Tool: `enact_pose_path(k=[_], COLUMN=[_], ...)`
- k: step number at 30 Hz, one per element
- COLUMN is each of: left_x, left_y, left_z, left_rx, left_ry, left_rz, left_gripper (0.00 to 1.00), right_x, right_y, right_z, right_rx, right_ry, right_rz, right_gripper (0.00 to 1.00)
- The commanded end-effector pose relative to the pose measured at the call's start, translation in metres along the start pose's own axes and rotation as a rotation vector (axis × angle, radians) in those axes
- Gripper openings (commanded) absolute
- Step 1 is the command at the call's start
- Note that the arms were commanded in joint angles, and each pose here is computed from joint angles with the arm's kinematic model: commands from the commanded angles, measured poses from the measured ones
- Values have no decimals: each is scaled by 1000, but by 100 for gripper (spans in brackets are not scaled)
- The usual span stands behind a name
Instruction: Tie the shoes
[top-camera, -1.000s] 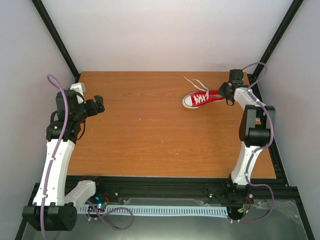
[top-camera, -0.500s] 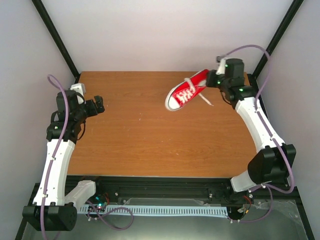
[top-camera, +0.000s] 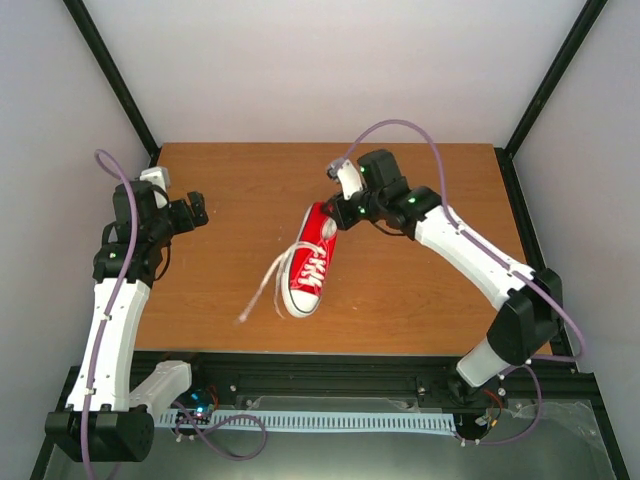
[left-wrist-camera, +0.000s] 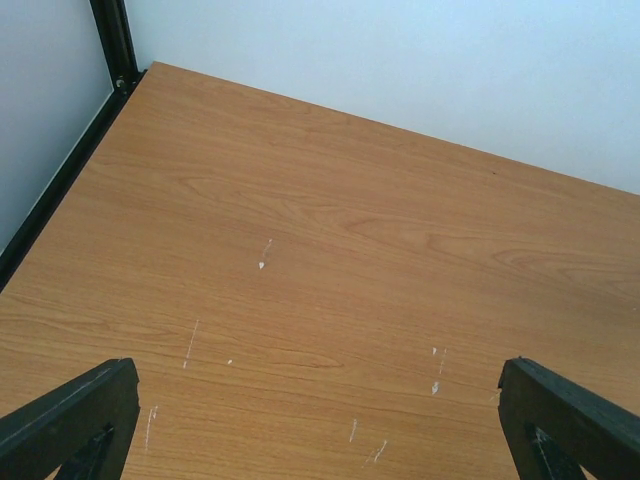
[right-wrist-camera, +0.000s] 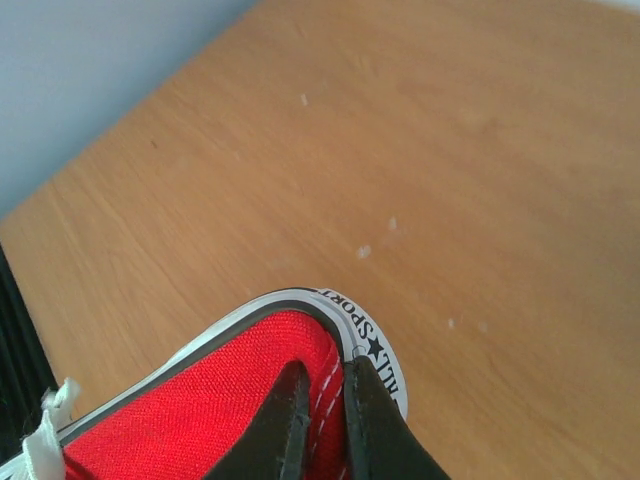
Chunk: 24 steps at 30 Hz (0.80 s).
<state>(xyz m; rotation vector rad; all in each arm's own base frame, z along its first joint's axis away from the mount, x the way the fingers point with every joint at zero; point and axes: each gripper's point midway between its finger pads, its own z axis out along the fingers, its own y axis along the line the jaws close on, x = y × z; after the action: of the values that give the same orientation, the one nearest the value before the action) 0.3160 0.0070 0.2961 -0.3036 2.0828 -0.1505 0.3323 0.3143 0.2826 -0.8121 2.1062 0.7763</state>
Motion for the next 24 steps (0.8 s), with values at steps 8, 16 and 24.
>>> enact_pose_path(k=[8,16,24], left_x=[6,12,17], left_y=[-24,-33,-41], left_z=[11,16,20], left_rx=[138,194,230], left_ry=[37,60,85], left_rz=[27,36,33], left_gripper=[100,100,100], right_x=[137,134,132], right_y=[-43,-73,-103], right_z=[76,92,112], right_rx=[80,225,337], right_ry=[351,408,416], right_rz=[51,-97,-169], right_gripper=[3,3,7])
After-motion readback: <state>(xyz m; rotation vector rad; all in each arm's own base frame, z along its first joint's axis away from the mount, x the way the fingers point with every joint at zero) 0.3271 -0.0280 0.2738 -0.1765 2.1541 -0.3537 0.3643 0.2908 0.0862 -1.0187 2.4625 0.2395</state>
